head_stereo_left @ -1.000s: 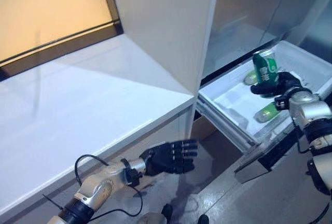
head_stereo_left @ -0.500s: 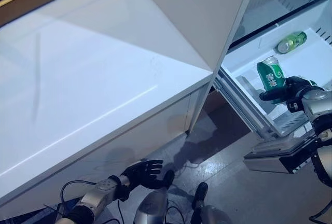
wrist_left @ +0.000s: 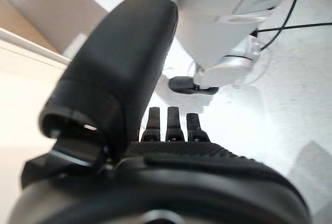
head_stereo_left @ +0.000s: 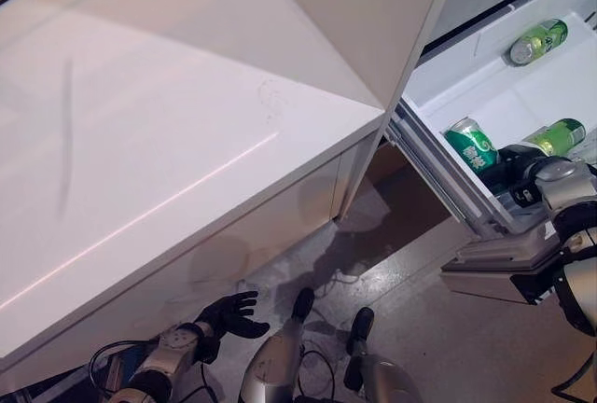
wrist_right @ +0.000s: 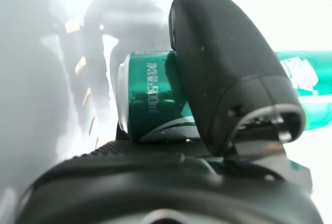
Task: Put drinks into fridge and close the fridge
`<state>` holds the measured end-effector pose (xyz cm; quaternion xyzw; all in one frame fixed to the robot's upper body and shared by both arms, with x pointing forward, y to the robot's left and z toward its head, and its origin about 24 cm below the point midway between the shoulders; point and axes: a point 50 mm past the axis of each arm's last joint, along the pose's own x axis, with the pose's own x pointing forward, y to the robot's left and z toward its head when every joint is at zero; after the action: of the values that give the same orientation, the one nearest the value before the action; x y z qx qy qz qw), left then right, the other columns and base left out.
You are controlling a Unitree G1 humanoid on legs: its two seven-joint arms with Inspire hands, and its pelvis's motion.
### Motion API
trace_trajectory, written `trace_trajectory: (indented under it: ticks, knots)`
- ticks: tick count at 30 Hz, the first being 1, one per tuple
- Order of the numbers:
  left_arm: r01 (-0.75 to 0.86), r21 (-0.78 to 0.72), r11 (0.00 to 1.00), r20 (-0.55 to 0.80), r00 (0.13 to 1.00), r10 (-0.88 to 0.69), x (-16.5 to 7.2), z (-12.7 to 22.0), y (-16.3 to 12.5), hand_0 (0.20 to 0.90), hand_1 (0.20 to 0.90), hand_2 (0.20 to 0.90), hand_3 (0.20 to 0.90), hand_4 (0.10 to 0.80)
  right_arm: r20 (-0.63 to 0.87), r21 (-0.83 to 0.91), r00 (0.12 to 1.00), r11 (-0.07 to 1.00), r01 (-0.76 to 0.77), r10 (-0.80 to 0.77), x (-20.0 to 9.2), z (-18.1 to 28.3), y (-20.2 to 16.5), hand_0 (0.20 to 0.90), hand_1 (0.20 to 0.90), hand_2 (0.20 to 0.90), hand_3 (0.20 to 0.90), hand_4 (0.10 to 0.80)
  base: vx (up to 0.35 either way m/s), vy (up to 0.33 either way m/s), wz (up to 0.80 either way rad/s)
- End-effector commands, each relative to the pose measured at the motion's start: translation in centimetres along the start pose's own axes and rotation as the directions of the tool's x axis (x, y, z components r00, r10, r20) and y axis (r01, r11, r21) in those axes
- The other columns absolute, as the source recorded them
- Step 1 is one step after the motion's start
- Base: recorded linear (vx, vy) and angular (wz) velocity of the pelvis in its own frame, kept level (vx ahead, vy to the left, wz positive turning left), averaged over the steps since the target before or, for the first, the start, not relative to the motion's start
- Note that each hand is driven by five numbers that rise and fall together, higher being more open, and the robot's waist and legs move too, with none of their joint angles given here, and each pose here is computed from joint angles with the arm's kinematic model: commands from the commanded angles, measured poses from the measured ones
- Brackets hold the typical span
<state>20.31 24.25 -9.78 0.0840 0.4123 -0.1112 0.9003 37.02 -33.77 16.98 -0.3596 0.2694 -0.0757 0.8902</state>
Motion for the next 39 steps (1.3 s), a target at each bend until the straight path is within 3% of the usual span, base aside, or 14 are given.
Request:
trace_trajectory:
  ticks: [1, 2, 3, 12, 20, 24, 27, 29, 33, 36, 39]
  knots:
    - [-0.022, 0.006, 1.0, 0.013, 1.0, 0.022, -0.1, -0.1, 0.3, 0.9, 0.9, 0.9, 0.9, 0.8, 0.073, -0.081, 0.988, 0.987, 0.139, -0.133, -2.3, 4.1, -5.0, 0.665, 0.665, 0.665, 0.625, 0.525, -0.037, 0.008, -0.08]
    - [-0.02, 0.002, 1.0, 0.018, 1.0, 0.02, -0.1, 0.0, 0.2, 0.9, 0.9, 0.9, 0.9, 0.8, 0.068, -0.082, 0.989, 0.987, 0.135, -0.129, -2.3, 4.1, -4.9, 0.869, 0.869, 0.869, 0.864, 0.764, -0.041, 0.008, -0.06]
    - [-0.019, 0.0, 1.0, 0.024, 1.0, 0.019, -0.1, 0.1, 0.2, 0.9, 0.9, 0.9, 0.9, 0.8, 0.065, -0.081, 0.99, 0.988, 0.132, -0.127, -2.2, 4.1, -4.8, 0.9, 0.9, 0.9, 0.9, 0.8, -0.038, 0.005, -0.03]
    - [-0.02, 0.009, 1.0, 0.033, 0.999, 0.02, -0.2, 0.3, 0.0, 0.9, 0.9, 0.9, 0.9, 0.8, 0.24, -0.027, 0.963, 0.991, 0.133, -0.123, -2.8, 6.6, -4.2, 0.9, 0.9, 0.9, 0.9, 0.8, -0.018, 0.004, 0.0]
    - [-0.072, 0.011, 0.997, -0.055, 0.996, 0.073, -1.0, -2.7, 0.5, 0.9, 0.9, 0.9, 0.9, 0.8, 0.522, 0.201, 0.833, 0.976, 0.085, -0.18, -5.6, 7.2, -4.8, 0.9, 0.9, 0.9, 0.9, 0.8, 0.049, 0.004, -0.08]
    - [-0.096, -0.004, 0.995, -0.131, 0.987, 0.094, -1.5, -5.3, 0.3, 0.9, 0.9, 0.9, 0.9, 0.8, 0.666, 0.489, 0.612, 0.869, 0.075, -0.427, -9.0, 7.1, -6.4, 0.9, 0.9, 0.9, 0.9, 0.8, 0.084, -0.019, -0.1]
    - [-0.088, -0.019, 0.996, -0.186, 0.979, 0.083, -1.5, -7.0, -0.8, 0.9, 0.9, 0.9, 0.9, 0.8, 0.615, 0.688, 0.441, 0.718, 0.106, -0.654, -11.1, 5.3, -6.6, 0.9, 0.9, 0.9, 0.9, 0.8, 0.109, 0.0, -0.18]
    - [-0.078, -0.019, 0.997, -0.206, 0.976, 0.072, -1.5, -7.5, -1.3, 0.9, 0.9, 0.9, 0.9, 0.8, 0.558, 0.747, 0.414, 0.653, 0.127, -0.719, -11.2, 4.1, -6.2, 0.9, 0.9, 0.9, 0.9, 0.8, 0.09, 0.018, -0.18]
    - [-0.063, -0.011, 0.998, -0.226, 0.972, 0.059, -1.3, -7.8, -1.9, 0.9, 0.9, 0.9, 0.9, 0.8, 0.485, 0.788, 0.434, 0.595, 0.158, -0.759, -10.6, 2.4, -5.6, 0.9, 0.9, 0.9, 0.9, 0.8, 0.084, 0.002, -0.2]
    - [-0.038, 0.009, 0.999, -0.244, 0.969, 0.039, -1.2, -8.2, -2.8, 0.9, 0.9, 0.9, 0.9, 0.8, 0.389, 0.842, 0.516, 0.522, 0.138, -0.763, -9.1, 0.4, -3.9, 0.9, 0.9, 0.9, 0.9, 0.8, 0.126, -0.012, -0.13]
    - [0.004, 0.048, 0.999, -0.245, 0.969, 0.008, -1.0, -8.1, -3.7, 0.9, 0.9, 0.9, 0.9, 0.8, 0.349, 0.886, 0.669, 0.464, -0.008, -0.656, -6.9, -1.5, -0.5, 0.9, 0.9, 0.9, 0.9, 0.8, 0.219, -0.05, -0.28]
